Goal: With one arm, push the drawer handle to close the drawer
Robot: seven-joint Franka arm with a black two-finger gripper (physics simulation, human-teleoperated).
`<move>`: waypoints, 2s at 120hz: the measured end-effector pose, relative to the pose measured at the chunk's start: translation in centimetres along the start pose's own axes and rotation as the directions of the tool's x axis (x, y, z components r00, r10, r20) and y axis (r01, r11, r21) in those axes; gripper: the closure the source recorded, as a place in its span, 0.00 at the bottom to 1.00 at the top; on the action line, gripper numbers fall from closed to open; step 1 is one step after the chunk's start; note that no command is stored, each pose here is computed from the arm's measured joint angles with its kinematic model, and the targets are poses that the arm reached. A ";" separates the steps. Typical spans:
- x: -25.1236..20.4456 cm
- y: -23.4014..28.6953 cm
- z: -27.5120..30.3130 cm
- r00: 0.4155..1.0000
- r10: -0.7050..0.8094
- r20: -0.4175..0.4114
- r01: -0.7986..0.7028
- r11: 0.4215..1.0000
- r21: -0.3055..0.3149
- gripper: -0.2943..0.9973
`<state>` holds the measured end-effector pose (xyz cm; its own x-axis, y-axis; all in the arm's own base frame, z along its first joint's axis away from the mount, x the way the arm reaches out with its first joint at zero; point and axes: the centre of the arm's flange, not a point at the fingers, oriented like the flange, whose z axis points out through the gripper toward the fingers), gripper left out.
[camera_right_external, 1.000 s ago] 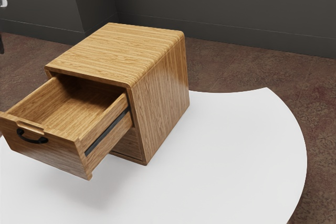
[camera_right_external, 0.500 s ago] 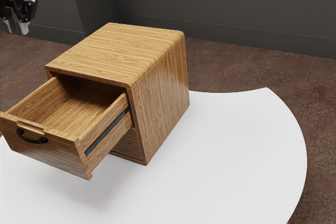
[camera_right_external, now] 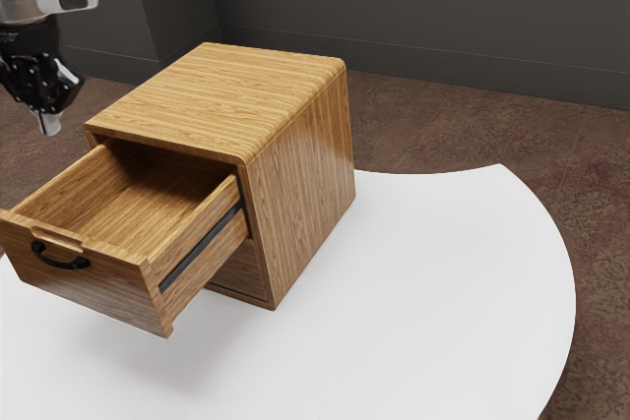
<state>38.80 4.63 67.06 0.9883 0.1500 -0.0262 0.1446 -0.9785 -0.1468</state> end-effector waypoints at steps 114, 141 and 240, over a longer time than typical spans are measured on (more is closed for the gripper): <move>-8.8 1.2 15.5 0.975 -0.110 0.192 0.122 0.991 -0.054 0.84; -7.7 1.9 15.7 0.987 -0.107 0.118 0.106 0.994 0.014 0.84; -4.1 4.5 14.6 0.991 0.005 -0.137 0.005 0.997 0.072 0.84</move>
<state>34.66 1.63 52.03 0.9862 0.1247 0.1089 0.1461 -0.9650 -0.2178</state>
